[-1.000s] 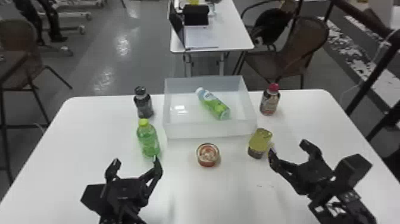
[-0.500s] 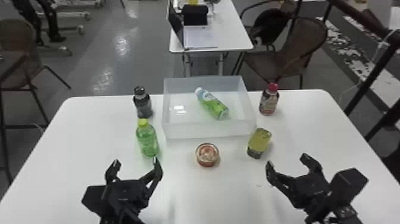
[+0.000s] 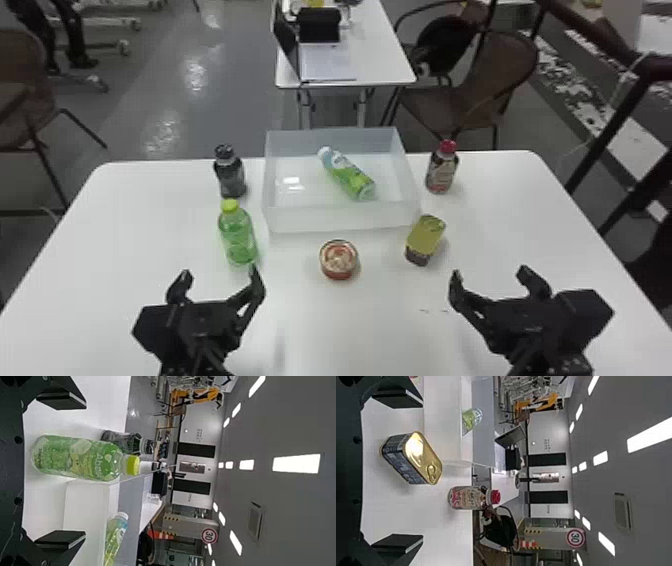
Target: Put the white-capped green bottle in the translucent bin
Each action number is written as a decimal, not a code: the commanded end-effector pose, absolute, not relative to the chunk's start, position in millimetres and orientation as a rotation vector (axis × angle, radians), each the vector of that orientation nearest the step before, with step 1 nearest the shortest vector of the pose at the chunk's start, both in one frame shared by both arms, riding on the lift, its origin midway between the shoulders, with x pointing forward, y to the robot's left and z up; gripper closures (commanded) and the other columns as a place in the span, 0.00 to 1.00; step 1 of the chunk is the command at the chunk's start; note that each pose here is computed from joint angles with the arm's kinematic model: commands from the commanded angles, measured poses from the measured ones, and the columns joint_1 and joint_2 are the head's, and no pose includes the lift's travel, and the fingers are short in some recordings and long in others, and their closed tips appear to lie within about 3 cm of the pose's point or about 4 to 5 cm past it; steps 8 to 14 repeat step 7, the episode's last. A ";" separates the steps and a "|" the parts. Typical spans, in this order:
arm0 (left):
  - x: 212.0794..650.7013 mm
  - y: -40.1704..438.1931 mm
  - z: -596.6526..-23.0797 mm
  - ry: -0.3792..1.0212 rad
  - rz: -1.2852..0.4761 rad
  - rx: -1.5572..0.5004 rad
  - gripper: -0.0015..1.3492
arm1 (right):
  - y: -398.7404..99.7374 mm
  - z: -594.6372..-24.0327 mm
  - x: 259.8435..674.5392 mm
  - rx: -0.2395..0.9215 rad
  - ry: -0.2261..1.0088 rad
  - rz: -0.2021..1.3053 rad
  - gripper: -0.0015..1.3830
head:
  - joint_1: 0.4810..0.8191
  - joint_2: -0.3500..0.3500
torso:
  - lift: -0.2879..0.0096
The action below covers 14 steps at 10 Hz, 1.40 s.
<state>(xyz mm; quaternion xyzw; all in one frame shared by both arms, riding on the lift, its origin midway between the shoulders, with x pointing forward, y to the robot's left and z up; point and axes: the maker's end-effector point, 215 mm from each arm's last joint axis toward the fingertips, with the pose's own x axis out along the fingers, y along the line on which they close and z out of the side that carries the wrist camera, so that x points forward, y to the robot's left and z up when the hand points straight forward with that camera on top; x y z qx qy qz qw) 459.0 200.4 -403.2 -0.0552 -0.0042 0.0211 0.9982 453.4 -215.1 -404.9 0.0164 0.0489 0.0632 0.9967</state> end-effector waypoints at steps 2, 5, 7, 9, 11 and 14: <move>460.6 196.9 -412.2 0.038 0.033 -0.107 0.11 | -215.4 -412.7 450.9 0.029 0.143 0.119 0.07 | 0.63 0.47 | 0.71; 461.4 197.2 -414.7 0.054 0.029 -0.105 0.11 | -211.4 -409.6 455.4 0.034 0.126 0.145 0.07 | 0.63 0.47 | 0.71; 462.1 197.4 -412.2 0.047 0.029 -0.106 0.11 | -206.3 -400.7 459.3 0.035 0.086 0.174 0.07 | 0.63 0.48 | 0.71; 462.1 197.4 -412.2 0.047 0.029 -0.106 0.11 | -206.3 -400.7 459.3 0.035 0.086 0.174 0.07 | 0.63 0.48 | 0.71; 462.1 197.4 -412.2 0.047 0.029 -0.106 0.11 | -206.3 -400.7 459.3 0.035 0.086 0.174 0.07 | 0.63 0.48 | 0.71; 462.1 197.4 -412.2 0.047 0.029 -0.106 0.11 | -206.3 -400.7 459.3 0.035 0.086 0.174 0.07 | 0.63 0.48 | 0.71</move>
